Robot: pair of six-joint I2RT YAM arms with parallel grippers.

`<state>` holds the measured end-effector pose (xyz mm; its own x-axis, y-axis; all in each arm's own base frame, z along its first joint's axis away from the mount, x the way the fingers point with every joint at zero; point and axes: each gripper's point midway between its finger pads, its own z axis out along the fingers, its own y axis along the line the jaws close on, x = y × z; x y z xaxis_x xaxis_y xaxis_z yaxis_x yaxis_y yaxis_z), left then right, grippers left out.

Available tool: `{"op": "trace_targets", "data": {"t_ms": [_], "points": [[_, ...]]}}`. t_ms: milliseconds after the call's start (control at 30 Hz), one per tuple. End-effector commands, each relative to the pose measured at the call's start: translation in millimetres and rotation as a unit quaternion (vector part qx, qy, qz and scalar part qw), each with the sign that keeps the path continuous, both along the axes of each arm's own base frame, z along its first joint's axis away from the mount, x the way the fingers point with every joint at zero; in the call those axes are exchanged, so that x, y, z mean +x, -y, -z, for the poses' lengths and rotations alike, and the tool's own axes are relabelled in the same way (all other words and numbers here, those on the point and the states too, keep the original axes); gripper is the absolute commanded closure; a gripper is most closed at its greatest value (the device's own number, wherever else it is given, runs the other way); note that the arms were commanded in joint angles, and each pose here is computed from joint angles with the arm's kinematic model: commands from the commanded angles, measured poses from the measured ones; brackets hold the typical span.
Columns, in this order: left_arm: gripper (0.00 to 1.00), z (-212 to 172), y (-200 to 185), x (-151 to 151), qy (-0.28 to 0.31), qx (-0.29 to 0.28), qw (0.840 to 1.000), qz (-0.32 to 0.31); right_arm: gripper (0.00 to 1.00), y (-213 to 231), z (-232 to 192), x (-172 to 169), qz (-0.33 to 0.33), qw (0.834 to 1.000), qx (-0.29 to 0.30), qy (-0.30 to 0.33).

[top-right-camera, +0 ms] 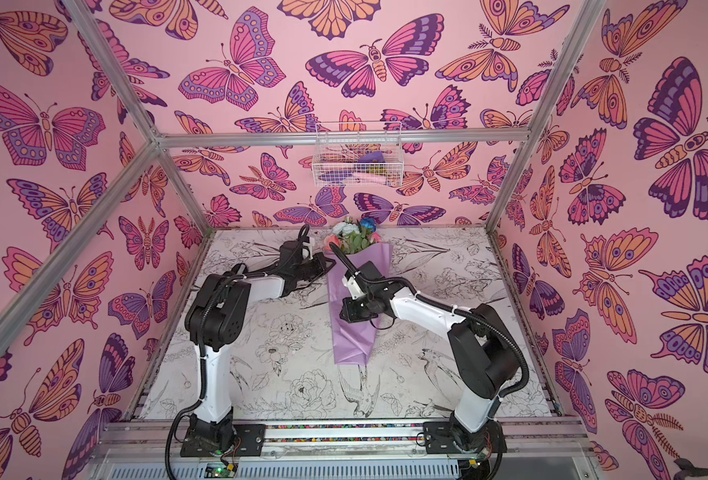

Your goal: Tie the bouquet of fake flowers

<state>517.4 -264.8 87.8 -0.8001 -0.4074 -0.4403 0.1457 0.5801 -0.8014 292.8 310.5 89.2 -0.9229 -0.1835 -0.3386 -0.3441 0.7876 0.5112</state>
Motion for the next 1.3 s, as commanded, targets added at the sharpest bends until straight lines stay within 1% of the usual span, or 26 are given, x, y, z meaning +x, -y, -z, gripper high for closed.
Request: {"op": "trace_targets", "data": {"t_ms": [0,233,433,567,667,733,833,900,967,1033,1100,1167,1267], "points": [[1.0,9.7,-0.7,0.4,-0.002,0.005,1.0,0.012,0.78,-3.4,3.9,-16.2,0.024,0.999,0.026,-0.04],[1.0,19.0,1.0,4.3,-0.006,0.006,1.0,0.013,0.79,1.9,29.8,-47.4,0.037,0.995,0.037,-0.083],[1.0,27.3,0.8,8.7,-0.008,0.011,1.0,0.01,0.79,10.3,38.1,-62.1,0.044,0.995,0.033,-0.088],[1.0,29.1,1.8,9.0,-0.009,0.01,1.0,0.012,0.78,14.9,31.8,-65.3,0.044,0.995,0.035,-0.08],[1.0,28.4,1.8,7.7,-0.008,0.011,1.0,0.014,0.75,21.0,8.2,-64.9,0.039,0.998,0.033,-0.043],[1.0,27.5,1.4,6.7,-0.008,0.012,1.0,0.015,0.72,30.8,-4.7,-65.3,0.043,0.999,0.012,-0.011],[1.0,27.2,1.8,5.8,-0.007,0.012,1.0,0.018,0.69,50.2,-19.8,-70.8,0.059,0.997,-0.038,0.042],[1.0,26.8,1.4,6.2,-0.006,0.012,1.0,0.018,0.67,67.3,-23.7,-76.1,0.08,0.99,-0.088,0.08],[1.0,25.7,2.0,6.7,-0.005,0.011,1.0,0.02,0.65,87.1,-22.7,-81.9,0.112,0.978,-0.137,0.113],[1.0,25.4,2.6,7.0,-0.005,0.012,1.0,0.02,0.63,99.6,-18.3,-88.5,0.137,0.969,-0.163,0.129],[1.0,24.2,2.8,7.9,-0.004,0.012,1.0,0.022,0.61,105.0,-13.4,-95.7,0.153,0.962,-0.176,0.138],[1.0,24.5,2.3,8.5,-0.004,0.014,1.0,0.023,0.56,104.5,-9.8,-101.8,0.162,0.958,-0.185,0.147],[1.0,24.3,2.4,9.0,-0.003,0.016,1.0,0.024,0.52,93.6,-5.0,-105.9,0.16,0.957,-0.185,0.157]]}}
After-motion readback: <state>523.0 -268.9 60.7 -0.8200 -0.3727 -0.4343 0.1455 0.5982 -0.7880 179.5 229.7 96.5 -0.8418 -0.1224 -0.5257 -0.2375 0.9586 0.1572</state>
